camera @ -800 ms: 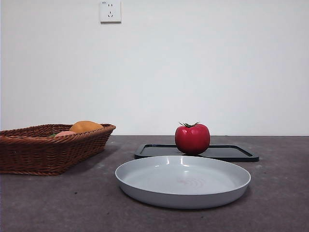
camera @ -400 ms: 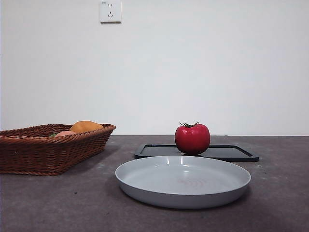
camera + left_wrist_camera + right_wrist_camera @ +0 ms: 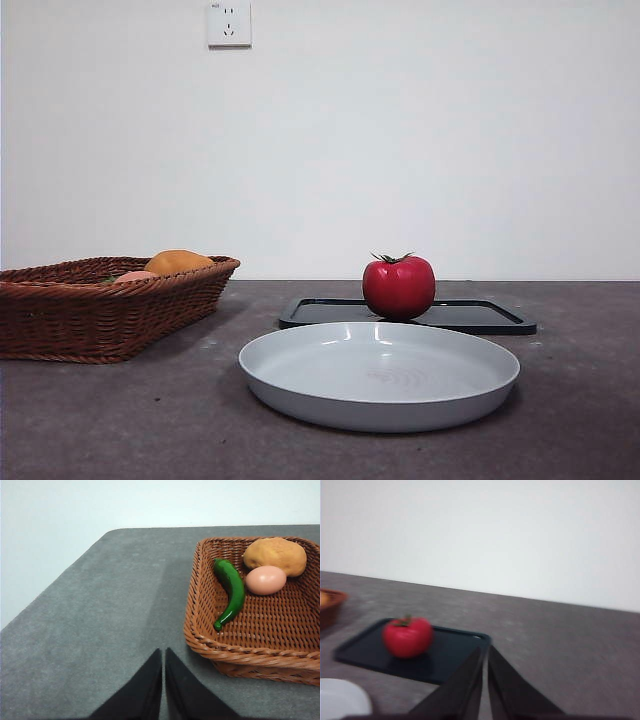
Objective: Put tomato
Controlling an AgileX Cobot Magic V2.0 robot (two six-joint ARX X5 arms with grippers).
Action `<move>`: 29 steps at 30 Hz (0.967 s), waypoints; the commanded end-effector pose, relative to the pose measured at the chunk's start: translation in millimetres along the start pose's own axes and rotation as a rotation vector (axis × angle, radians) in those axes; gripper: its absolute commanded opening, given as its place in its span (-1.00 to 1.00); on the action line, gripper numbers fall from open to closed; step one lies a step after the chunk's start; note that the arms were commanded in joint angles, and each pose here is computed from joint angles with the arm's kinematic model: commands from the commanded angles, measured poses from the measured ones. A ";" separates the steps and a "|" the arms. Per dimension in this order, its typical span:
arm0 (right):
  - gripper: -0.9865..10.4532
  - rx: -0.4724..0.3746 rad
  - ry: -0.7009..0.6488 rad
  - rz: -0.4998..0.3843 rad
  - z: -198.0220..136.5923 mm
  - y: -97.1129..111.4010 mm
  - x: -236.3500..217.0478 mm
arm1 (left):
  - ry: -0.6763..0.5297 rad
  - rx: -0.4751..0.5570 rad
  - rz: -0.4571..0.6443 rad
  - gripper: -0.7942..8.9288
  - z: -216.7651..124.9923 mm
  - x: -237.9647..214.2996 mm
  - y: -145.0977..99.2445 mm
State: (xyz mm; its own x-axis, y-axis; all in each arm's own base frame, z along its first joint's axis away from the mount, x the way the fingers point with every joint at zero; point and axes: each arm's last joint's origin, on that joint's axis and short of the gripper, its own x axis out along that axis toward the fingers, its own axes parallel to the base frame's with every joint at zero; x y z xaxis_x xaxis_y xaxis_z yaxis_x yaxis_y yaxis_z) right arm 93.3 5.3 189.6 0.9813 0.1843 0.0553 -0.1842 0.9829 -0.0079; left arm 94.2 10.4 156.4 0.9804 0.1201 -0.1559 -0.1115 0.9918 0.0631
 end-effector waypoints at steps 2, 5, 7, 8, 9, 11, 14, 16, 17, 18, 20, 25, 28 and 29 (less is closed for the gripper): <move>-0.81 0.044 0.001 -0.050 -11.3 -1.7 0.7 | 0.025 -0.004 -0.003 -0.82 -7.3 1.9 -0.5; -0.81 0.052 0.028 -0.061 -20.3 -2.3 2.0 | 0.025 -0.004 -0.003 -0.82 -7.2 1.9 -0.5; -0.81 0.054 0.051 -0.062 -23.4 -2.3 2.1 | 0.025 -0.004 -0.003 -0.82 -7.3 1.9 -0.5; -0.81 0.054 0.058 -0.063 -24.1 -2.3 2.0 | 0.025 -0.004 -0.003 -0.82 -7.3 1.9 -0.5; -0.81 0.055 0.065 -0.062 -24.7 -2.3 2.0 | 0.025 -0.004 -0.003 -0.82 -7.3 1.9 -0.5; -0.81 0.055 0.081 -0.063 -26.2 -2.3 1.9 | 0.025 -0.004 -0.003 -0.82 -7.2 1.9 -0.5; -0.81 0.062 0.127 -0.065 -30.7 -2.2 1.4 | 0.025 -0.004 -0.003 -0.82 -7.3 1.9 -0.5; -0.81 0.067 0.171 -0.065 -35.0 -2.1 0.8 | 0.025 -0.004 -0.003 -0.82 -7.2 1.9 -0.5; -0.81 0.068 0.189 -0.065 -36.7 -2.1 0.4 | 0.025 -0.004 -0.003 -0.82 -7.3 1.9 -0.5; -0.81 0.072 0.210 -0.065 -38.8 -2.0 0.0 | 0.025 -0.004 -0.003 -0.82 -7.3 1.9 -0.5; -0.81 0.074 0.217 -0.063 -39.4 -1.9 -0.1 | 0.025 -0.004 -0.003 -0.82 -7.3 1.9 -0.5; -0.81 0.106 0.209 -0.065 -38.7 -1.8 0.0 | 0.025 -0.004 -0.003 -0.82 -7.3 1.9 -0.5; -0.81 0.104 0.200 -0.066 -37.6 -1.9 0.2 | 0.025 -0.004 -0.003 -0.82 -7.2 1.9 -0.5; -0.81 0.104 0.200 -0.066 -37.7 -1.9 0.2 | 0.025 -0.004 -0.003 -0.82 -7.2 1.9 -0.5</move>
State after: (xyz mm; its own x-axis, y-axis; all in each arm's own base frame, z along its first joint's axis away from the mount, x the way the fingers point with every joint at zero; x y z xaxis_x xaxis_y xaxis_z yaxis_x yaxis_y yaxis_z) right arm 95.8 3.6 153.0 0.9805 0.1278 -0.1494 -0.1174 0.9901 0.0770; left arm 94.2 10.4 156.4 0.9804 0.1201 -0.1559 -0.1115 0.9918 0.0631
